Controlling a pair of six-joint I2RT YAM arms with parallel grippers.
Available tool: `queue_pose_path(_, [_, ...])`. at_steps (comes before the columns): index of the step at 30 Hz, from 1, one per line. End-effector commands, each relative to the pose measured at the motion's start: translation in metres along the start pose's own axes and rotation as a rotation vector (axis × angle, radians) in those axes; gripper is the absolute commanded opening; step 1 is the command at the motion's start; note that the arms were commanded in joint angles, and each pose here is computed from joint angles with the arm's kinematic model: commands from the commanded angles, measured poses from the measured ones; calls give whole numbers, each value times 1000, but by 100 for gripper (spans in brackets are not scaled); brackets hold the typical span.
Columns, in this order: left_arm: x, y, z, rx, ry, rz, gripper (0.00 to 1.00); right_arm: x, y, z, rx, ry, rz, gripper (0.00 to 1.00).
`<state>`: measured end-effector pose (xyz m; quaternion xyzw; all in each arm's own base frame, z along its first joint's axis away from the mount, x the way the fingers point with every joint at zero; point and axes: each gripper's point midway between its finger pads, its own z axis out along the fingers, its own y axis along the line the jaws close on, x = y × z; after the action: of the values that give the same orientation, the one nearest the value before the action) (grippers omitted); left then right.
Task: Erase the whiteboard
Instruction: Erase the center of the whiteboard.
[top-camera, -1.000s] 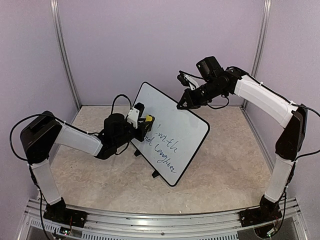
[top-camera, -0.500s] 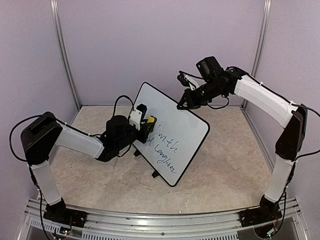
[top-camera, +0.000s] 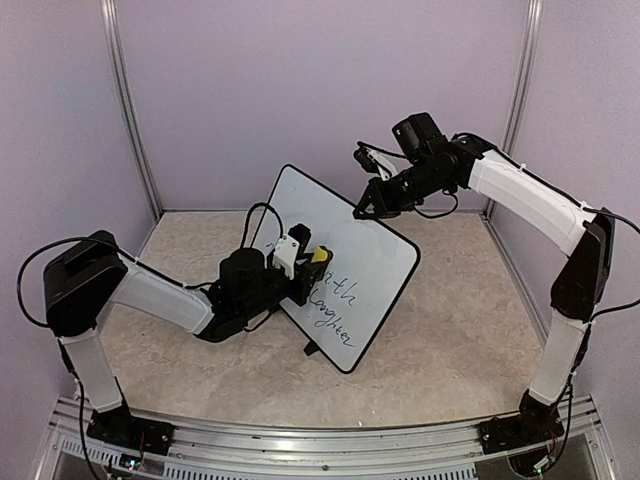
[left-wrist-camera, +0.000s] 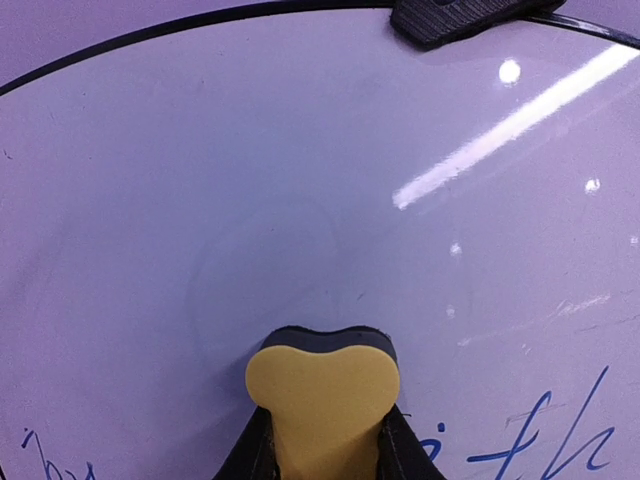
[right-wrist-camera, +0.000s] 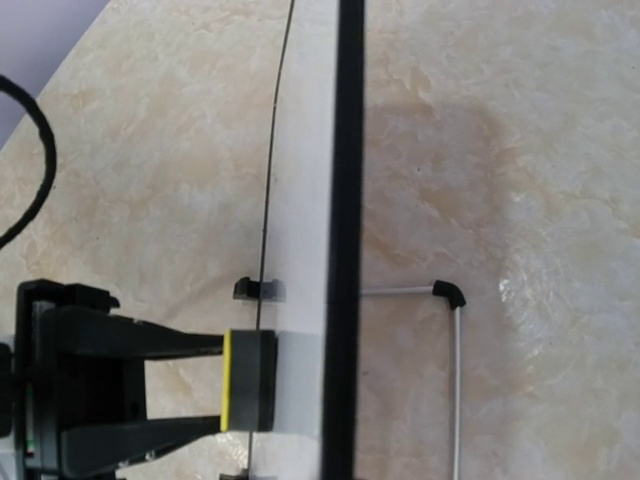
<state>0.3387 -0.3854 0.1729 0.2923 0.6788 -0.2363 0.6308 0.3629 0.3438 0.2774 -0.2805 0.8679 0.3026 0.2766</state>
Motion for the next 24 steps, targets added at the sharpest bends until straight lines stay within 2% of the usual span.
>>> queue_pose_path(1, [61,-7,-2,25,196,44,12,43,72,22,-270,148,-140,0])
queue_pose_path(7, [53,61,5,-101,190,11,12,42,71,20,-263,146,-140,0])
queue_pose_path(12, [51,90,2,-154,192,21,12,42,71,19,-261,142,-141,0])
queue_pose_path(16, [55,85,0,-134,199,17,12,40,71,20,-261,141,-138,0])
queue_pose_path(24, [68,43,-3,-62,205,30,12,40,71,21,-263,142,-139,0])
